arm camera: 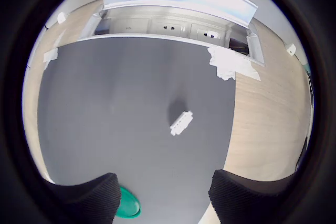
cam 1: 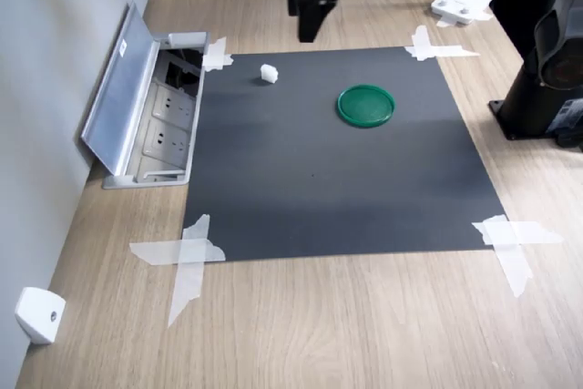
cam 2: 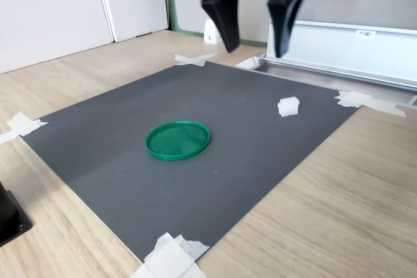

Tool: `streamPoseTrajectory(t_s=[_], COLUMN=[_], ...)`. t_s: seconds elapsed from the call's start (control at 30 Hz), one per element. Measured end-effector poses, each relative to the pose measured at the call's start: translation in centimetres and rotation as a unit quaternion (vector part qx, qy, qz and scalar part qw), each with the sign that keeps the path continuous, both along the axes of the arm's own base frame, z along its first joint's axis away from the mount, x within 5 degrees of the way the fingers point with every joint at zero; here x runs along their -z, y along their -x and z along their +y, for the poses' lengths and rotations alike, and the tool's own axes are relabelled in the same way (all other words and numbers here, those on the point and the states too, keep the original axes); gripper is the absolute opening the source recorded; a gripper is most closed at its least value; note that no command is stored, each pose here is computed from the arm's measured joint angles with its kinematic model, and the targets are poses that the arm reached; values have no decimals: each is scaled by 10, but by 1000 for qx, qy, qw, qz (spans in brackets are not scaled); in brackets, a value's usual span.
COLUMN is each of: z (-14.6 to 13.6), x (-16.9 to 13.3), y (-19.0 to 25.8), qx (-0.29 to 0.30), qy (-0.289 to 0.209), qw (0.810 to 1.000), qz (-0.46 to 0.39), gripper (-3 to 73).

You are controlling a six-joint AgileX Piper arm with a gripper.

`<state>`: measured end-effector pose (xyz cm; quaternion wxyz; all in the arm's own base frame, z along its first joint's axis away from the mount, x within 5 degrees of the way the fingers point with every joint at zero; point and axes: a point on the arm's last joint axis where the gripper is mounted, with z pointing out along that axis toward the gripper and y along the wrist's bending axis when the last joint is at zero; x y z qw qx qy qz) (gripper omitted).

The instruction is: Grasp a white terminal and put it on the green lid.

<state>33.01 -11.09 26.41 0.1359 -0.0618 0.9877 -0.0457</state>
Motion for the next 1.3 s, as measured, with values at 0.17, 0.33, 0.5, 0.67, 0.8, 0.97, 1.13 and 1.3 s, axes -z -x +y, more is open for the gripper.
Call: streamPoseTrajectory(t_s=[0.17, 0.33, 0.5, 0.67, 0.8, 0.97, 1.13, 1.3], z=[-8, -15, -18, -19, -18, -19, -19, -19], x=[19, 37, 53, 62, 67, 75, 77, 80], y=[-23, -41, -48, -51, -52, -54, -55, -56], qx=[-3, -6, -11, -18, -27, -32, -38, -43], qy=[-3, 2, 2, -2, -5, -8, -5, -5], qw=[1000, 1000, 999, 999, 999, 998, 998, 998], qz=[17, 21, 32, 41, 45, 53, 48, 52], gripper=[726, 726, 726, 726, 726, 724, 703, 586])
